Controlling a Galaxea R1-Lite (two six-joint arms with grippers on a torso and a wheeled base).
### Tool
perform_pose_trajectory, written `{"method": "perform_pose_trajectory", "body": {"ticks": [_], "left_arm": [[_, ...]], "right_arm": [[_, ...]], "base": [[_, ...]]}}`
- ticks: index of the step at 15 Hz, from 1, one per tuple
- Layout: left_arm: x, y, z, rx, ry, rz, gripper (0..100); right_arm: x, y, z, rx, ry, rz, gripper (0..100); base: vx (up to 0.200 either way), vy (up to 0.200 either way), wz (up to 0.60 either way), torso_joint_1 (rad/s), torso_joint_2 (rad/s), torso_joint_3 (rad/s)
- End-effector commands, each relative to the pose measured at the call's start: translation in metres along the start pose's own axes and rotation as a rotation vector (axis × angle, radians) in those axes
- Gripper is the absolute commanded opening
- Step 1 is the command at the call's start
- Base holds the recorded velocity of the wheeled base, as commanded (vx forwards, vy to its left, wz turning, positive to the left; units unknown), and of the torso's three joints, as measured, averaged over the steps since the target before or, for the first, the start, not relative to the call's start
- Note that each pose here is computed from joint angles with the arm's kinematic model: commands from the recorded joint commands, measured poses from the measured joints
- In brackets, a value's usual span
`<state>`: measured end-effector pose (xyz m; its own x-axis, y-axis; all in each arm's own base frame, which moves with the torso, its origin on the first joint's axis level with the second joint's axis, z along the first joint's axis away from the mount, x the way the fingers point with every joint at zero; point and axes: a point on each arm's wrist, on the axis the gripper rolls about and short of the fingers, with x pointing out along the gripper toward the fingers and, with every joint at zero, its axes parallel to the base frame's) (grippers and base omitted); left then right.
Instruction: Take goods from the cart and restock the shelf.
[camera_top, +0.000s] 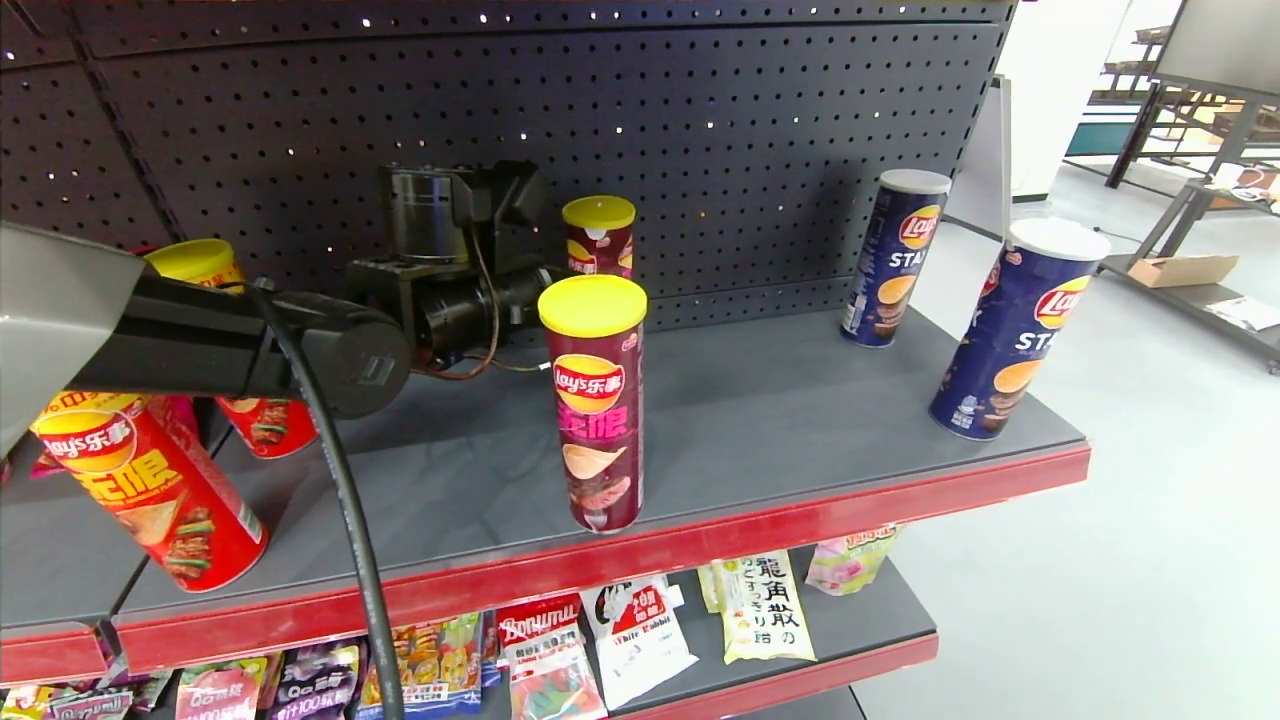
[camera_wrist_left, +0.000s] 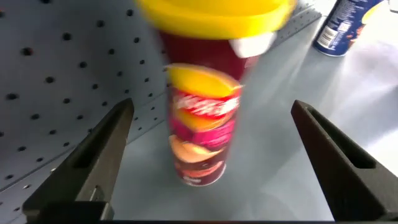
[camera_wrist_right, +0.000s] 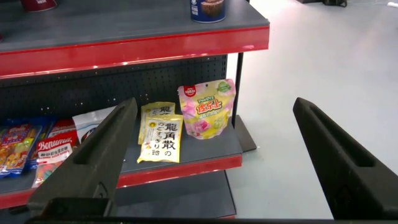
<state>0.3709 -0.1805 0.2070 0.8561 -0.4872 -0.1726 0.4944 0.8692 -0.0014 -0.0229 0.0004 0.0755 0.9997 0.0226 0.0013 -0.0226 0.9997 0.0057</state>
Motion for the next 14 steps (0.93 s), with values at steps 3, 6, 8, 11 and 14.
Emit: {"method": "perform_pose_trajectory", "body": {"ticks": [3,6,8,11,14], "left_arm": [[-0.013,0.002,-0.002,-0.003,0.014,0.033,100],[-0.026,0.009,-0.005,-0.007,0.031,0.074,100],[-0.039,0.010,-0.006,-0.011,0.041,0.080,100],[-0.075,0.011,-0.010,-0.016,0.064,0.090,100],[-0.120,0.011,-0.014,-0.021,0.072,0.099,100]], "right_arm": [[0.000,0.000,0.000,0.000,0.001,0.000,100],[0.000,0.000,0.000,0.000,0.001,0.000,100],[0.000,0.000,0.000,0.000,0.001,0.000,100],[0.000,0.000,0.000,0.000,0.001,0.000,100],[0.000,0.000,0.000,0.000,0.001,0.000,100]], "base": [[0.000,0.000,0.00,0.000,0.00,0.000],[0.000,0.000,0.00,0.000,0.00,0.000],[0.000,0.000,0.00,0.000,0.00,0.000],[0.000,0.000,0.00,0.000,0.00,0.000],[0.000,0.000,0.00,0.000,0.00,0.000]]}}
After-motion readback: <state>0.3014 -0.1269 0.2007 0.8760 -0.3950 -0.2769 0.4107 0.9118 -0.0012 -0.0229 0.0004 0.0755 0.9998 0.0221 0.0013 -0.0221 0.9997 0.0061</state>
